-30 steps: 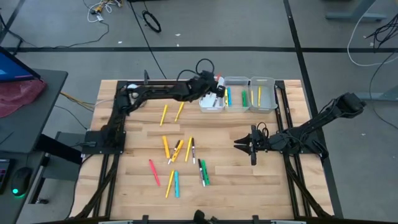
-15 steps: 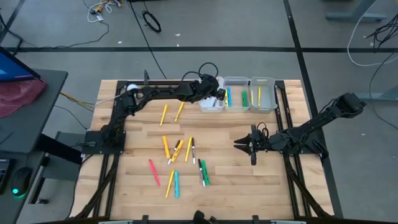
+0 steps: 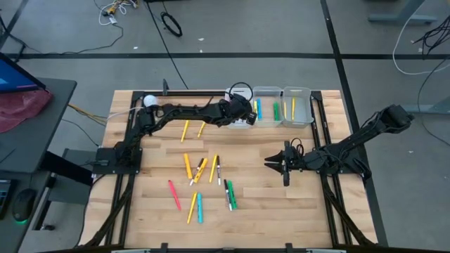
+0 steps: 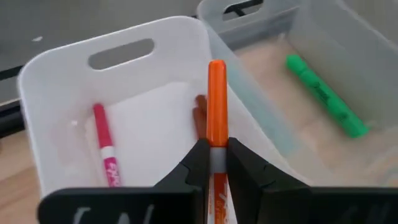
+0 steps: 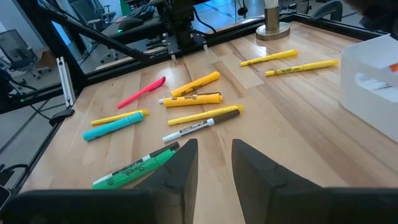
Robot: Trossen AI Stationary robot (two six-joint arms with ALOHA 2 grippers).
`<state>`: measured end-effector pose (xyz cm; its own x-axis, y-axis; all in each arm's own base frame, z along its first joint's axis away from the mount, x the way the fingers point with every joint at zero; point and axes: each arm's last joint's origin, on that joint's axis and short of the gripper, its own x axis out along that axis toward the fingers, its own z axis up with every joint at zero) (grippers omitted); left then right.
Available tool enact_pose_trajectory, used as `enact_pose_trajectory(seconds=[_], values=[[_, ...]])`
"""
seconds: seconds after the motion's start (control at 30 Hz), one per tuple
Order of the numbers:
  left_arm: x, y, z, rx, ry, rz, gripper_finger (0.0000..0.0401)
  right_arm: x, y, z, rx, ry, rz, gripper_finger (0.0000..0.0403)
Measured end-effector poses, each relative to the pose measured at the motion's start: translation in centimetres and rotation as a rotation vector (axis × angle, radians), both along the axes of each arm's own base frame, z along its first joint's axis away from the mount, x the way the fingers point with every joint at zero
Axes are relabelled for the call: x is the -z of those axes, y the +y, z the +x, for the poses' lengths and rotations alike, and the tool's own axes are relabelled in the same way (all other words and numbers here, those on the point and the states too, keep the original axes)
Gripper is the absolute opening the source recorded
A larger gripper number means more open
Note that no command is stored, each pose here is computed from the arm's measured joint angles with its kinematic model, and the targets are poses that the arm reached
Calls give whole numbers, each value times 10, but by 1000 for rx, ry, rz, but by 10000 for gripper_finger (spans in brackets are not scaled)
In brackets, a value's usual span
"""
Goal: Pick & Place Markers
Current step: Put the orange marker pen into the white bin
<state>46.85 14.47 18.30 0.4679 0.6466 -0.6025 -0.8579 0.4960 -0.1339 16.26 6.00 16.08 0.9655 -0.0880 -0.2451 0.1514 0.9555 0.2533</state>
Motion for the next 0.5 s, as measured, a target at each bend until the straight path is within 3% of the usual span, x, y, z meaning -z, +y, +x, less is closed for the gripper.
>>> enact_pose_trajectory(seconds=[0.5], values=[[24, 2, 3, -21, 31, -22, 42, 0, 0, 0, 1, 1, 3, 98]])
